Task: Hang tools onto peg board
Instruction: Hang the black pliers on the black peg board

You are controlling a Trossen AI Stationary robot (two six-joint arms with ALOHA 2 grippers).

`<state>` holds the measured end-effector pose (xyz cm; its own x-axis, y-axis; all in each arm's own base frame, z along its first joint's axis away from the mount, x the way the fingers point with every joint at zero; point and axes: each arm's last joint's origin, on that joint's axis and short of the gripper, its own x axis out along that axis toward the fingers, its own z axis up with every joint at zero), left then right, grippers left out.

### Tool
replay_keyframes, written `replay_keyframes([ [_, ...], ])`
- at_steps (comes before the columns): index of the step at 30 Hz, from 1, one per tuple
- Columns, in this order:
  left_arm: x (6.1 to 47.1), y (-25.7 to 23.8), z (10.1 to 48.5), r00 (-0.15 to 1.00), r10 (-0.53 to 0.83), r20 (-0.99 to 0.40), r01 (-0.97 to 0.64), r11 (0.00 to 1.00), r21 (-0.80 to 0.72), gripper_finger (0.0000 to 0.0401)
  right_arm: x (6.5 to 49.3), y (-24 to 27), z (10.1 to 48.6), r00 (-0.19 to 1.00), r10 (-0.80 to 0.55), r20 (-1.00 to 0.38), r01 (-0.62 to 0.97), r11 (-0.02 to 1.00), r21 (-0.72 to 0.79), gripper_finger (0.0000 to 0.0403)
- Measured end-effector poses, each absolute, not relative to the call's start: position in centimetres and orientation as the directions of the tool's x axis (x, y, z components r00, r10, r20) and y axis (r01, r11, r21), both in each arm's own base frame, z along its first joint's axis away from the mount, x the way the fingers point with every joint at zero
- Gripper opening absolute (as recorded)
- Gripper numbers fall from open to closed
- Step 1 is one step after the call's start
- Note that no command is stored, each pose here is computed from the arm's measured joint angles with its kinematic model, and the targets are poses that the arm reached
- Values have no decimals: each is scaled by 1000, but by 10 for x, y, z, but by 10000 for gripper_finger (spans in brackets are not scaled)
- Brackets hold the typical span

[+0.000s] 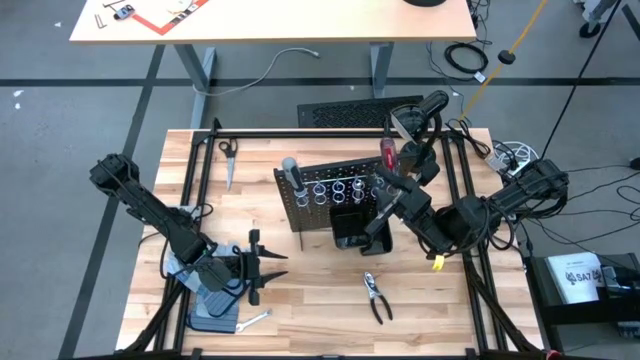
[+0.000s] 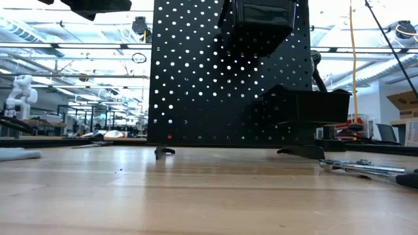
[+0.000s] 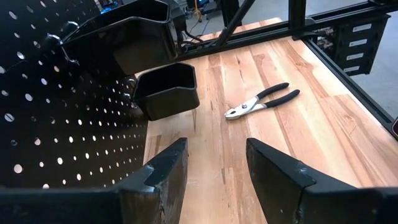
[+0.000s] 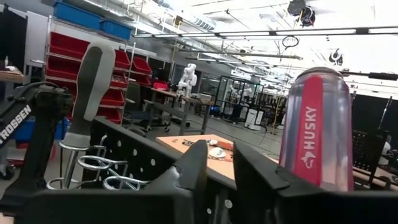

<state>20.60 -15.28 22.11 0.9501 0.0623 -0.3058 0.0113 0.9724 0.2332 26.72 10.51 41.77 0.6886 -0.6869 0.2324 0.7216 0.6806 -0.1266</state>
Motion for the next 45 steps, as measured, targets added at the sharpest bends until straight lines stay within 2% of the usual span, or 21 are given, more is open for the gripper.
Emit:
replay_keyframes([
  [8, 206, -153, 221, 950, 62, -306, 11, 972, 233, 173, 267, 108, 419, 720, -641, 267, 688, 709, -154, 120],
  [16, 206, -153, 221, 949, 63, -310, 13, 971, 237, 173, 254, 128, 435, 775, -523, 356, 602, 782, -161, 124],
  [23, 206, -152, 220, 947, 65, -316, 14, 970, 242, 173, 240, 158, 455, 859, -407, 312, 472, 865, -172, 140],
  [27, 206, -152, 220, 947, 65, -316, 14, 970, 242, 173, 236, 177, 449, 929, -312, 198, 348, 918, -187, 155],
  [32, 206, -152, 220, 947, 65, -315, 14, 970, 241, 173, 229, 196, 415, 974, -225, -22, 219, 963, -158, 151],
  [37, 206, -152, 220, 947, 65, -314, 13, 971, 240, 173, 226, 211, 375, 954, -203, -219, 191, 979, -74, 132],
  [41, 206, -152, 220, 947, 65, -313, 13, 971, 239, 173, 233, 227, 346, 929, -102, -355, 112, 994, 9, 123],
  [45, 206, -153, 221, 949, 64, -308, 11, 972, 234, 173, 244, 243, 316, 885, -47, -463, 100, 991, 91, 121],
])
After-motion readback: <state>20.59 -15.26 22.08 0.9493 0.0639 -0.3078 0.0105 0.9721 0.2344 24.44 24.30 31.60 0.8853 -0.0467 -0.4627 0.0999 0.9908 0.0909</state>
